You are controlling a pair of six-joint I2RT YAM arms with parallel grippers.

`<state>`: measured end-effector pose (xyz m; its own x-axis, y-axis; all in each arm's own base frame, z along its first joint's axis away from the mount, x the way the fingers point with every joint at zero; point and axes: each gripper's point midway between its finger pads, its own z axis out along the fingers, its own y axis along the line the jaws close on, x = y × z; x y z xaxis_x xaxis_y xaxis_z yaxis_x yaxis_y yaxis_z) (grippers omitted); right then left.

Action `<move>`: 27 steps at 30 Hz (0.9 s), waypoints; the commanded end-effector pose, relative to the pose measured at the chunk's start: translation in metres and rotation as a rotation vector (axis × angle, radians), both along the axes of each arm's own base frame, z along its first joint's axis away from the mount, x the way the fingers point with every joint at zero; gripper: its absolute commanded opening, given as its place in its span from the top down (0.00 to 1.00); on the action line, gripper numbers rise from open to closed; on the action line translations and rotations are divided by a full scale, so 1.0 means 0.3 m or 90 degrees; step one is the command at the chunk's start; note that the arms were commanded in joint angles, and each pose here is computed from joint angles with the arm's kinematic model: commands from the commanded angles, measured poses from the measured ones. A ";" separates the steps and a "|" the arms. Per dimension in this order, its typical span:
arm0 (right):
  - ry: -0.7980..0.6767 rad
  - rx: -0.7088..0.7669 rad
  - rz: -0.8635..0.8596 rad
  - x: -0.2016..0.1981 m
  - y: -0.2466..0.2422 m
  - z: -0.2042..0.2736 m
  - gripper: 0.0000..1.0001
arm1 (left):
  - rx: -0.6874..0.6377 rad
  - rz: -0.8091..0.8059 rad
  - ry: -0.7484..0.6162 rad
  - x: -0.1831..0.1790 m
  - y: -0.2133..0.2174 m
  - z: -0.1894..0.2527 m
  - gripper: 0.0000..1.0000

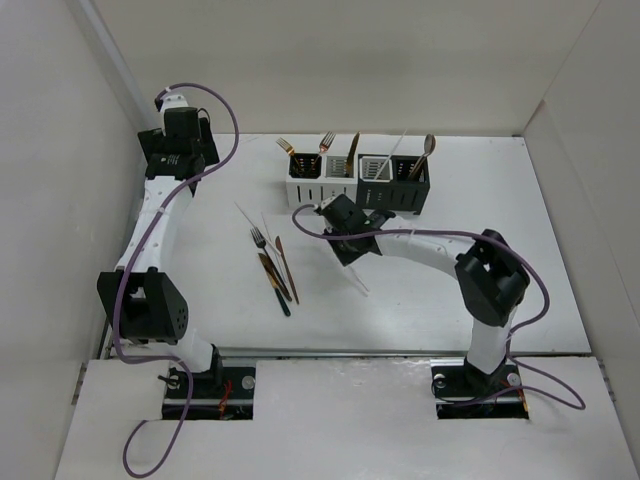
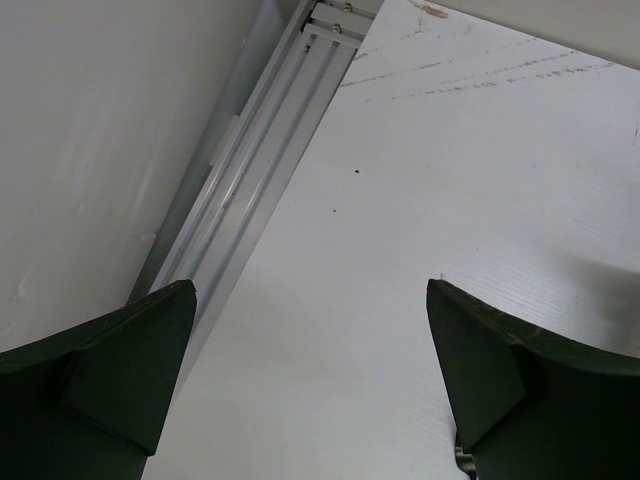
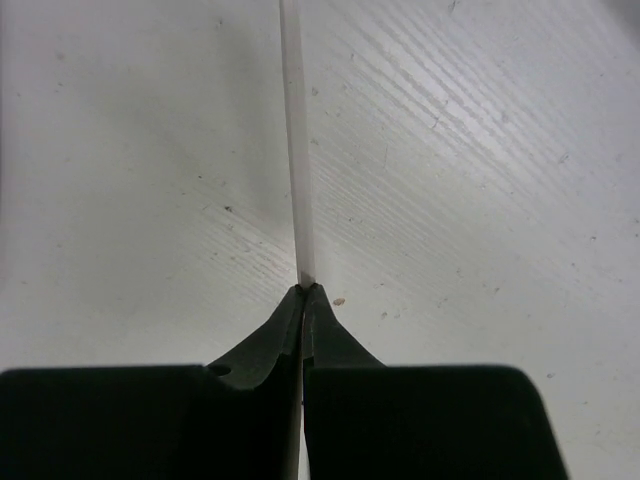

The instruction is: Sort the eating utensils into containers

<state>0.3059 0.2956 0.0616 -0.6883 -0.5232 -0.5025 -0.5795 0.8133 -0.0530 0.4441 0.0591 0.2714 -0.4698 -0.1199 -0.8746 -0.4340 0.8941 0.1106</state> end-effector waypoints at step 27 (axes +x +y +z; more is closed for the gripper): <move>-0.313 0.235 -0.274 0.403 -0.225 0.758 0.60 | -0.153 -0.393 0.092 -0.125 -0.539 -0.024 0.00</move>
<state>0.4029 0.2726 0.2481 -0.4713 -0.1452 -0.8700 -0.3897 0.9191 0.0577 0.4341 -0.0224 0.2621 -0.5622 -0.0782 -0.8233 -0.1138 0.9934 -0.0166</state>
